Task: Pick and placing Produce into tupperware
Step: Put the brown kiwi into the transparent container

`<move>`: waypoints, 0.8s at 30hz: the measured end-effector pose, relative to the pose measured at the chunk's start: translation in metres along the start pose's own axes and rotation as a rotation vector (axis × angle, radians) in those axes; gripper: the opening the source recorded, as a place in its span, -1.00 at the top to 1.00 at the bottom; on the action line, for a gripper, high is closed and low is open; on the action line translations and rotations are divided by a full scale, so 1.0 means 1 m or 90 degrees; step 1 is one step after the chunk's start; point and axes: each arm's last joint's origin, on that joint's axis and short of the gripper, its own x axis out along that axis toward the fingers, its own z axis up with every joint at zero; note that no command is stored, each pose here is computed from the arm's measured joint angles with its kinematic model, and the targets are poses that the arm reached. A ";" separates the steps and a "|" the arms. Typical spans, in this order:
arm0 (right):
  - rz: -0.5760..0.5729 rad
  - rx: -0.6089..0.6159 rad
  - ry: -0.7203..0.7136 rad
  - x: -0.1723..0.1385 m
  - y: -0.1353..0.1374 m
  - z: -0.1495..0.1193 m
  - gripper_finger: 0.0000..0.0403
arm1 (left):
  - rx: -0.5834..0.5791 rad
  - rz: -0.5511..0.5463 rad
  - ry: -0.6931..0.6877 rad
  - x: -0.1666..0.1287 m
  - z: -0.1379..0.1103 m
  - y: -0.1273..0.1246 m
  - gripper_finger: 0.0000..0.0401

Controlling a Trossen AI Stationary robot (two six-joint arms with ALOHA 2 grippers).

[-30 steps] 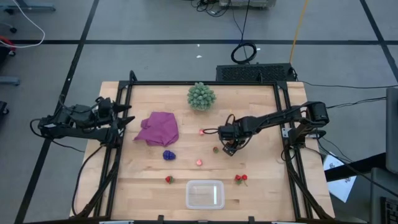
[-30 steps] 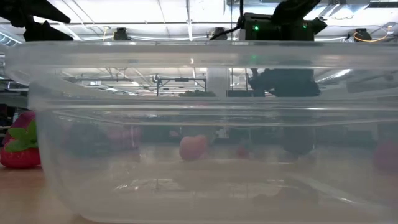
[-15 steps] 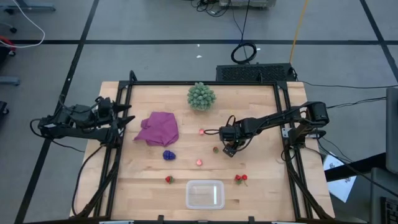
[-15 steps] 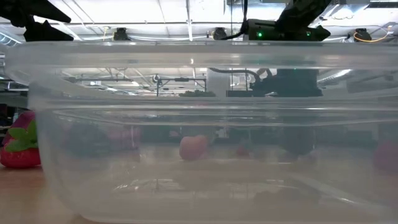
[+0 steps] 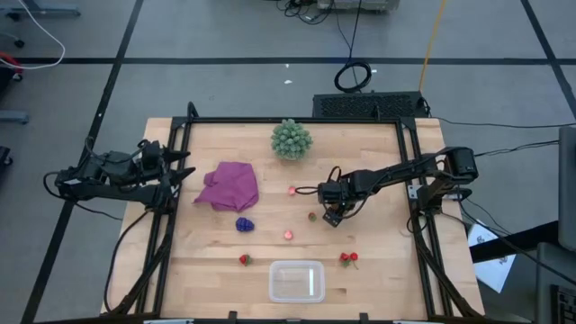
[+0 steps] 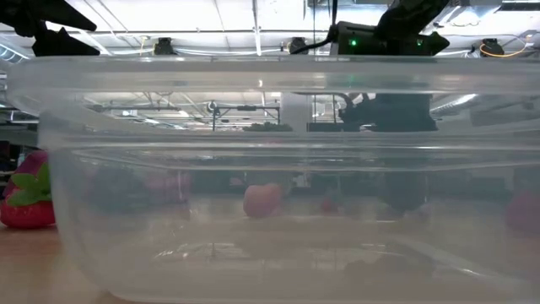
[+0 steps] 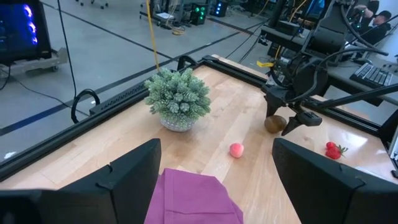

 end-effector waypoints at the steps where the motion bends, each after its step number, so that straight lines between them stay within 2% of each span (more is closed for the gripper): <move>1: 0.000 -0.001 0.000 0.000 0.000 0.000 -0.51 | 0.000 0.000 0.000 0.000 0.000 0.000 -0.56; 10: 0.000 -0.011 -0.001 0.000 0.000 0.000 -0.19 | 0.000 0.000 0.000 0.000 0.000 0.000 -0.56; 19: 0.001 -0.011 -0.002 -0.001 0.000 0.000 -0.26 | 0.000 0.000 0.000 0.000 0.000 0.000 -0.56; 24: 0.033 -0.010 -0.040 -0.016 0.001 0.001 -0.19 | -0.001 0.000 0.000 0.000 0.000 0.000 -0.56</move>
